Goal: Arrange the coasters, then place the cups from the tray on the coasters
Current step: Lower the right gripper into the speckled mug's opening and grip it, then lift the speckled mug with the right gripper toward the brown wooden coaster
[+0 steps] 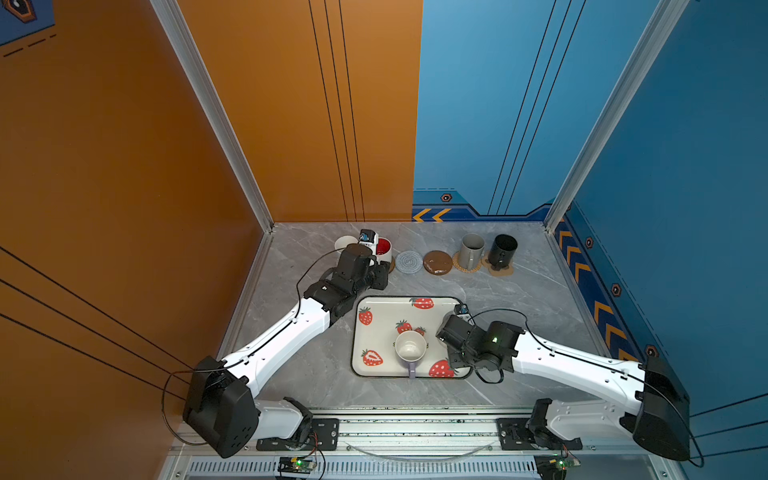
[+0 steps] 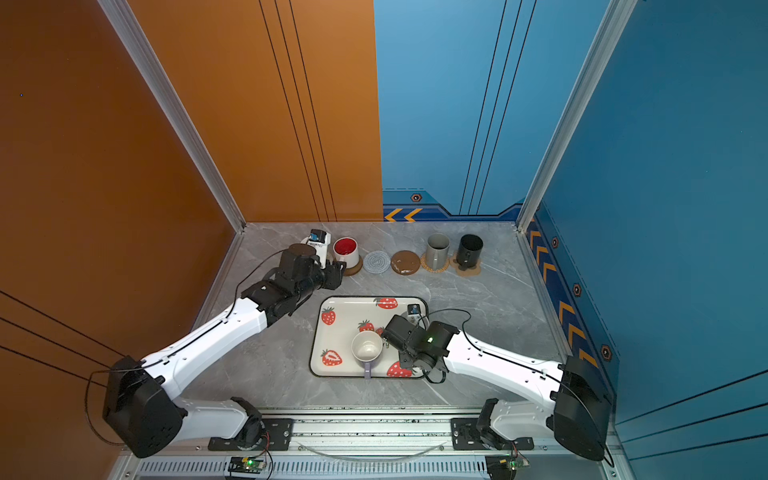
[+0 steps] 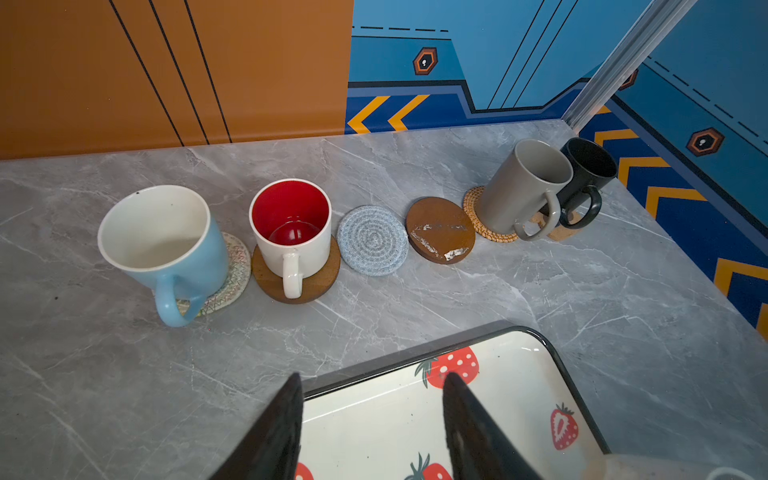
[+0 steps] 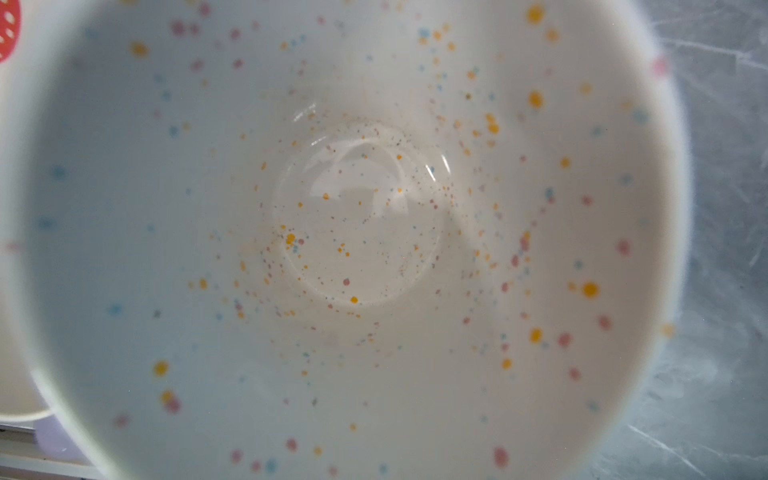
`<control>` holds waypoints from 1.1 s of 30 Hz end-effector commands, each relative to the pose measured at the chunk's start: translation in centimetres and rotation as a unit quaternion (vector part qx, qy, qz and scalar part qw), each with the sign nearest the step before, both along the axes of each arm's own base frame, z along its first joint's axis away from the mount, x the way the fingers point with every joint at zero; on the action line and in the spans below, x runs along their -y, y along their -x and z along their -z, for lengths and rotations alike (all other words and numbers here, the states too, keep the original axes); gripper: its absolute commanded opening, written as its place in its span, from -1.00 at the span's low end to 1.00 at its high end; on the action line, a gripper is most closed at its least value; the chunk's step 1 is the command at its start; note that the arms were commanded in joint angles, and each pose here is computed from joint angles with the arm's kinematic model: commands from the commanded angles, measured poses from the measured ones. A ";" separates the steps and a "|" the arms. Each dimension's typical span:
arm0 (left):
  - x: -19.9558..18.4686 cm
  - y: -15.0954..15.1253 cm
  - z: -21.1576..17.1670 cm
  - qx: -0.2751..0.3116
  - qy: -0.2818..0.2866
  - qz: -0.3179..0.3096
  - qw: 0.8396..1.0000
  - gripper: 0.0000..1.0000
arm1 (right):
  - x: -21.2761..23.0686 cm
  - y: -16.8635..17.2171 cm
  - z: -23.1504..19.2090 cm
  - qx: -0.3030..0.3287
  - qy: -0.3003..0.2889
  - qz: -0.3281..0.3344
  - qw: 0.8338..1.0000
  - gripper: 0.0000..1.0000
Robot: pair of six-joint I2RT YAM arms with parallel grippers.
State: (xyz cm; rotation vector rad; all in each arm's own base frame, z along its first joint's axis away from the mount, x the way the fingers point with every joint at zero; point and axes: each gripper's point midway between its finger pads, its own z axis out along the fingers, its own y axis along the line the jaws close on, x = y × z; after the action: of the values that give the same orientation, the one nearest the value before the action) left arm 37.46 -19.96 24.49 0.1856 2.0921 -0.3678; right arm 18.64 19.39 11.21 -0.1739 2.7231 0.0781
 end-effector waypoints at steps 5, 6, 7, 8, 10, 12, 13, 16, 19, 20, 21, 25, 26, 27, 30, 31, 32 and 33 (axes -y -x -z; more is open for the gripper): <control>-0.1 -0.2 0.5 -0.007 0.007 -0.002 1.000 0.10 | -1.6 -5.3 -5.2 0.083 0.026 -0.039 0.995 -1.00; -0.2 -0.2 0.5 -0.007 0.006 -0.003 1.000 0.10 | -1.9 -6.0 -5.7 0.088 0.029 -0.044 0.995 -1.00; -0.3 -0.2 0.6 -0.008 0.005 -0.004 1.000 0.10 | -2.0 -6.6 -6.1 0.093 0.031 -0.045 0.994 -1.00; -0.4 -0.2 0.6 -0.008 0.004 -0.006 1.000 0.09 | -2.2 -7.4 -6.7 0.101 0.036 -0.047 0.993 -1.00; -0.6 -0.2 0.7 -0.008 0.002 -0.010 1.000 0.10 | -2.4 -8.6 -7.2 0.109 0.044 -0.052 0.992 -1.00; -0.8 -0.3 0.7 -0.007 -0.001 -0.015 1.000 0.10 | -2.5 -9.7 -7.6 0.110 0.047 -0.057 0.991 -1.00; -0.9 -0.3 0.7 -0.007 -0.002 -0.017 1.000 0.10 | -2.5 -10.2 -7.7 0.108 0.048 -0.059 0.991 -1.00; -1.3 -0.5 0.8 -0.007 -0.003 -0.024 1.000 0.10 | -2.5 -12.0 -8.0 0.107 0.040 -0.057 0.992 -1.00; -1.7 -0.7 0.9 -0.010 0.000 -0.033 0.999 0.09 | -2.7 -13.8 -8.1 0.103 0.021 -0.056 0.993 -1.00; -1.8 -0.8 1.0 -0.011 0.002 -0.037 0.999 0.09 | -2.9 -14.4 -8.1 0.097 0.009 -0.055 0.994 -1.00; -1.9 -0.9 1.0 -0.012 0.004 -0.040 0.999 0.09 | -3.6 -14.6 -8.1 0.092 -0.002 -0.063 0.994 -1.00; -2.4 -1.1 1.0 -0.015 0.012 -0.052 0.998 0.09 | -3.3 -17.4 -8.6 0.090 -0.014 -0.060 0.994 -1.00; -2.6 -1.2 1.0 -0.016 0.014 -0.055 0.998 0.09 | -3.2 -18.2 -8.6 0.091 -0.012 -0.058 0.994 -1.00; -2.7 -1.2 1.0 -0.015 0.015 -0.057 0.998 0.09 | -3.1 -18.7 -8.6 0.089 -0.013 -0.056 0.994 -1.00; -2.9 -1.3 1.1 -0.018 0.021 -0.062 0.998 0.09 | -2.9 -20.5 -8.6 0.078 -0.027 -0.046 0.995 -1.00; -2.9 -1.4 1.0 -0.018 0.024 -0.063 0.998 0.09 | -2.9 -21.0 -8.6 0.075 -0.033 -0.046 0.996 -1.00; -2.9 -1.4 1.0 -0.019 0.026 -0.063 0.997 0.09 | -2.9 -21.5 -8.5 0.073 -0.037 -0.043 0.996 -1.00; -2.9 -1.4 0.9 -0.018 0.028 -0.064 0.997 0.09 | -2.9 -21.9 -8.5 0.071 -0.037 -0.042 0.996 -1.00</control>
State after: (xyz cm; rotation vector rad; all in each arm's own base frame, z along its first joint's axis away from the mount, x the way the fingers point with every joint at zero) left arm 38.61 -17.62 24.31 0.0510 2.1030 -0.3623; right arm 38.42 21.41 16.76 -0.2645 2.6520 0.0985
